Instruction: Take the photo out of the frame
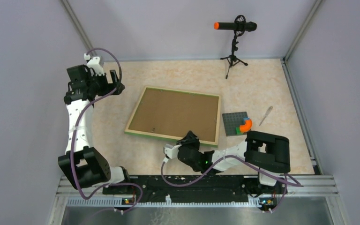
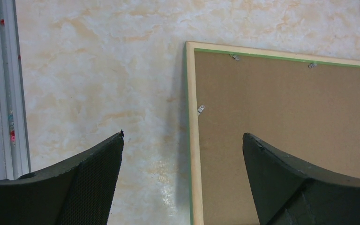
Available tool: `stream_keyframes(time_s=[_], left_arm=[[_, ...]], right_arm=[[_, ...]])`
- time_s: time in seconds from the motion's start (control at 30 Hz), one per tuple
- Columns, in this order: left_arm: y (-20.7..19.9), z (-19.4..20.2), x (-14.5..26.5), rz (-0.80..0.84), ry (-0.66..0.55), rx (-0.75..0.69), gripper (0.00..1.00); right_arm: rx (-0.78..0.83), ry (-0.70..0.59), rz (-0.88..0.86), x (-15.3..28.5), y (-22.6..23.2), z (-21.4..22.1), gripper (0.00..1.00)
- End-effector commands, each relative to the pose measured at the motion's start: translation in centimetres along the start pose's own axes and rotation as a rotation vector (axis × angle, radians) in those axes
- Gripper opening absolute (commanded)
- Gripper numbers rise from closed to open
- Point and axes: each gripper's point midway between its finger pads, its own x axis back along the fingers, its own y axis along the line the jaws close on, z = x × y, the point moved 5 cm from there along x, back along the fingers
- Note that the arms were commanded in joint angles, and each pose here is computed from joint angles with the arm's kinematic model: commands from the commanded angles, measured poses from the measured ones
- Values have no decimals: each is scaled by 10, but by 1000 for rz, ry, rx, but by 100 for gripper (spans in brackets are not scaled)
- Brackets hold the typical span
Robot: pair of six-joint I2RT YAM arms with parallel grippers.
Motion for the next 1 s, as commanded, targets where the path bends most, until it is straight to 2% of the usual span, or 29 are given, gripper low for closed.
stream_keyframes(time_s=[0.0,0.37,0.6,0.63,0.67,0.7,0.73,0.77,0.8,0.97], left_arm=[[0,-6,2,11,-52,-38,99],[2,2,-5,21,-25,-27,99],[2,4,-7,28,-14,-20,99],[2,4,-7,29,-13,-20,99],[2,3,-7,31,-14,-21,99],[2,4,-8,33,-11,-20,99],[1,4,-8,38,-10,-20,99],[0,3,-8,44,-11,-24,99],[0,4,-8,51,-9,-27,99],[-4,5,-7,83,1,-40,99]], right_arm=[[-41,-76,-148,-3,30,-15,18],[122,-4,-259,7,38,-18,18],[120,-7,-257,10,25,-27,18],[111,-15,-251,12,20,-30,59],[71,-249,-506,21,49,-60,81],[81,-192,-441,21,36,-53,84],[73,-202,-437,24,29,-55,85],[-301,-135,-473,35,37,-59,85],[-239,-171,-472,36,29,-62,85],[-259,-226,-489,47,10,-71,85]])
